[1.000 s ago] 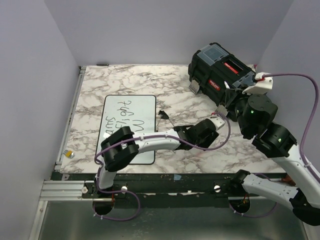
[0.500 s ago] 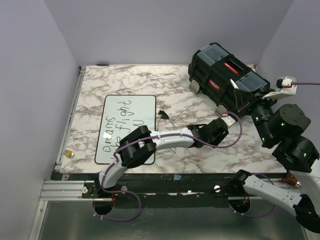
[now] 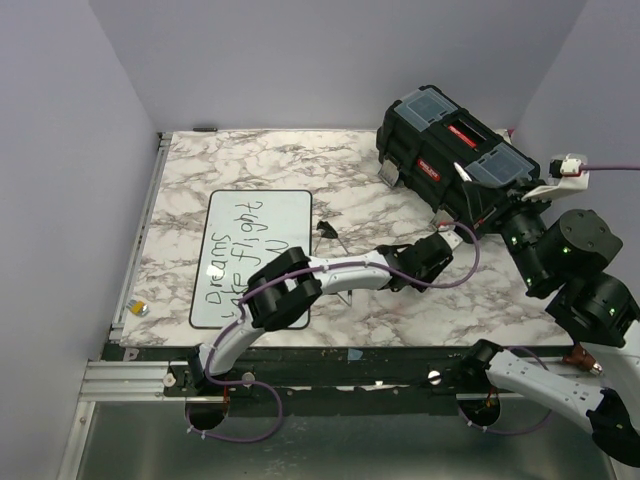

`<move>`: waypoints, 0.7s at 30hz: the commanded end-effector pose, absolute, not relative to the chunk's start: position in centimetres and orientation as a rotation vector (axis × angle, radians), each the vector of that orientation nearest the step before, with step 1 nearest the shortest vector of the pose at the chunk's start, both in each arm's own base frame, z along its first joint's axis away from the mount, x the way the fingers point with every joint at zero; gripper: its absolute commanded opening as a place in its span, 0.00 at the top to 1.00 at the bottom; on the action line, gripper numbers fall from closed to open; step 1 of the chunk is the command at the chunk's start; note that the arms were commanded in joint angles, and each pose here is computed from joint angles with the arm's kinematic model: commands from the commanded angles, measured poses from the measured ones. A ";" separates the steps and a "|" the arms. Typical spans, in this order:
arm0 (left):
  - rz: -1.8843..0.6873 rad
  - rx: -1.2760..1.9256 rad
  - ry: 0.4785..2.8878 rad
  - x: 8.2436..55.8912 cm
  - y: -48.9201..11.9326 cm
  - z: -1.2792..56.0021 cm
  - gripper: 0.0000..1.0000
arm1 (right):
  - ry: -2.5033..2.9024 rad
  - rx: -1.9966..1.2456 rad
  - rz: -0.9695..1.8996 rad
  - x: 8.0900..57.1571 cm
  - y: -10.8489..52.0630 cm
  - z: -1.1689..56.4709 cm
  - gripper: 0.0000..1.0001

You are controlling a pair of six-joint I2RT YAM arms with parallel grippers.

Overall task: Write a sentence on the whiteboard
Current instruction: Close the whiteboard marker at the center of the board.

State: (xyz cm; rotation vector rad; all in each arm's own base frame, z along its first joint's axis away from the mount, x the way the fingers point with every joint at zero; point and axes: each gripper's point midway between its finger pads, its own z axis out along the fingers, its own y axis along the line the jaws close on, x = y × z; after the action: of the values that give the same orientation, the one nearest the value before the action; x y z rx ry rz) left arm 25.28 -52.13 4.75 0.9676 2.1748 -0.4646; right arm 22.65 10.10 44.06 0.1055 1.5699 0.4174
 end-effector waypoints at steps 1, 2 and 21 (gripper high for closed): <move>-0.435 0.932 2.201 26.0 -52.0 3.8 0.58 | 1.584 0.089 0.438 22.2 10.3 43.5 0.99; -0.437 0.934 2.208 26.0 -51.9 3.4 0.59 | 1.583 0.088 0.438 22.2 10.3 43.5 0.99; -0.580 0.938 2.188 23.9 -51.0 2.9 1.00 | 1.623 0.098 0.423 22.5 10.5 41.4 0.99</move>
State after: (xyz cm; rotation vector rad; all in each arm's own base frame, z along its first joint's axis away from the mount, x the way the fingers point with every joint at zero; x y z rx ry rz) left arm 25.26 -52.01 3.12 0.9084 2.1628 -0.5369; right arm 22.49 10.06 43.26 0.1074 1.5793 0.4220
